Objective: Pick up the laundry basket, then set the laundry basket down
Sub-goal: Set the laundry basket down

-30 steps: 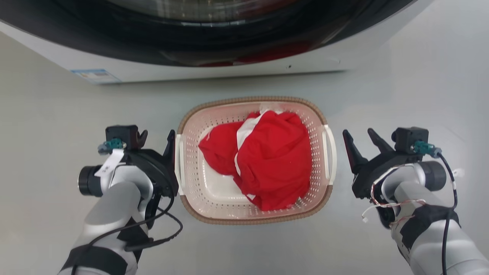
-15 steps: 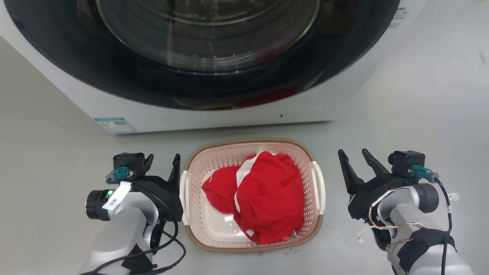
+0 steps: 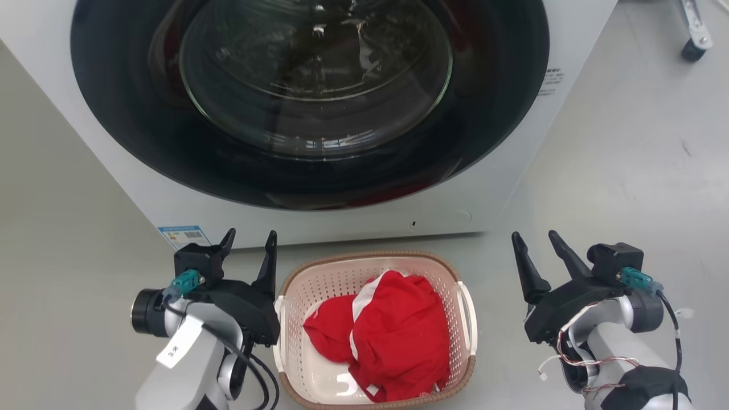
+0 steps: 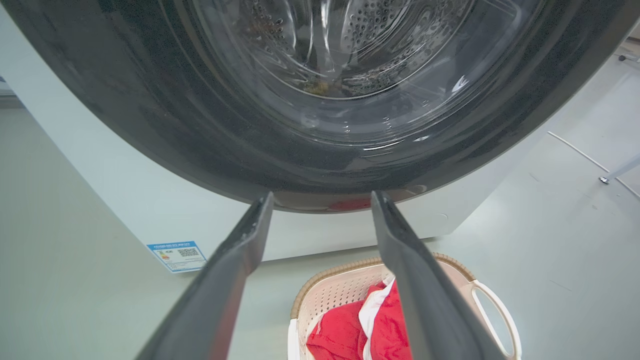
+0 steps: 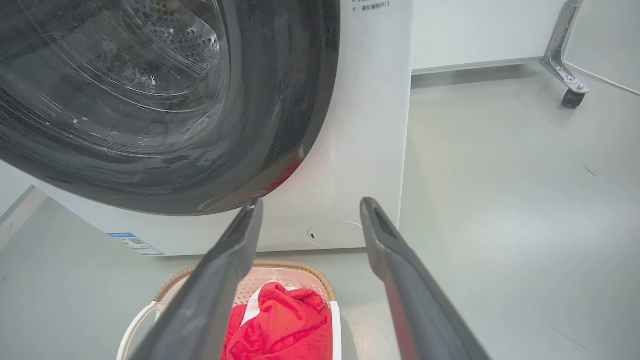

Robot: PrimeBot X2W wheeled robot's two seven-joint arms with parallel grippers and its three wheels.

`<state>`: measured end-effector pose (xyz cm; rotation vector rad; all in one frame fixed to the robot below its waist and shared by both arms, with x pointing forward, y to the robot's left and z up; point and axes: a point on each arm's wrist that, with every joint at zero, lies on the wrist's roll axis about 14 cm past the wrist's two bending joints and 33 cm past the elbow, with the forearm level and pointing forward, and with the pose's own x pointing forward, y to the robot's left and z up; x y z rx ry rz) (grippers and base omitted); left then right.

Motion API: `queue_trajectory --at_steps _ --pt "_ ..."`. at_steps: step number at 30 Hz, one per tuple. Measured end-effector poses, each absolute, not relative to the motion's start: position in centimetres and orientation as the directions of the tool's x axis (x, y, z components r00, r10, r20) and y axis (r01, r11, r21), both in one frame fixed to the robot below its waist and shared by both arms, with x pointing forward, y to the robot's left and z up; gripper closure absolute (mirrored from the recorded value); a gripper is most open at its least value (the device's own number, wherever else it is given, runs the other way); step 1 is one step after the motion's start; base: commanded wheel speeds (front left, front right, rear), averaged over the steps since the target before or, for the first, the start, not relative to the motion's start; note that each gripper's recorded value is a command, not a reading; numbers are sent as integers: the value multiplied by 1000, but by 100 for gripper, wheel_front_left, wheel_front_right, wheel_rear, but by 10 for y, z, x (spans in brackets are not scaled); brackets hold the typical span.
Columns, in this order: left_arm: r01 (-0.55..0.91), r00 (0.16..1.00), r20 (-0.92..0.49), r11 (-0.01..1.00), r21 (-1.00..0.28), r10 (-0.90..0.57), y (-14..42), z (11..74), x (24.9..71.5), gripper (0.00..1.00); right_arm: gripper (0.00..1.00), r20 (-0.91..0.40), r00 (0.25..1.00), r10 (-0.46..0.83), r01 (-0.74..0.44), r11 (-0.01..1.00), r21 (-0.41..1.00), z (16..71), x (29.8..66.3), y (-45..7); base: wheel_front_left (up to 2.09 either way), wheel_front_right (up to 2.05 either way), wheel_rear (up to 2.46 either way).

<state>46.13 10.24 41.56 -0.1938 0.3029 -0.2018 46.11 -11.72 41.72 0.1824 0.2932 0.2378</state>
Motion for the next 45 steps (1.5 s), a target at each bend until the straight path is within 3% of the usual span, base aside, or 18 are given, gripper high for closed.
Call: queue_trajectory --at_steps 19,45 --pt "179 982 -28 968 -176 -187 114 486 409 0 0 -75 968 239 -227 963 145 475 424 -118 0 0 0" --pt "112 994 26 977 -183 -109 136 498 354 0 0 -4 990 140 -138 983 119 490 371 -143 0 0 0"
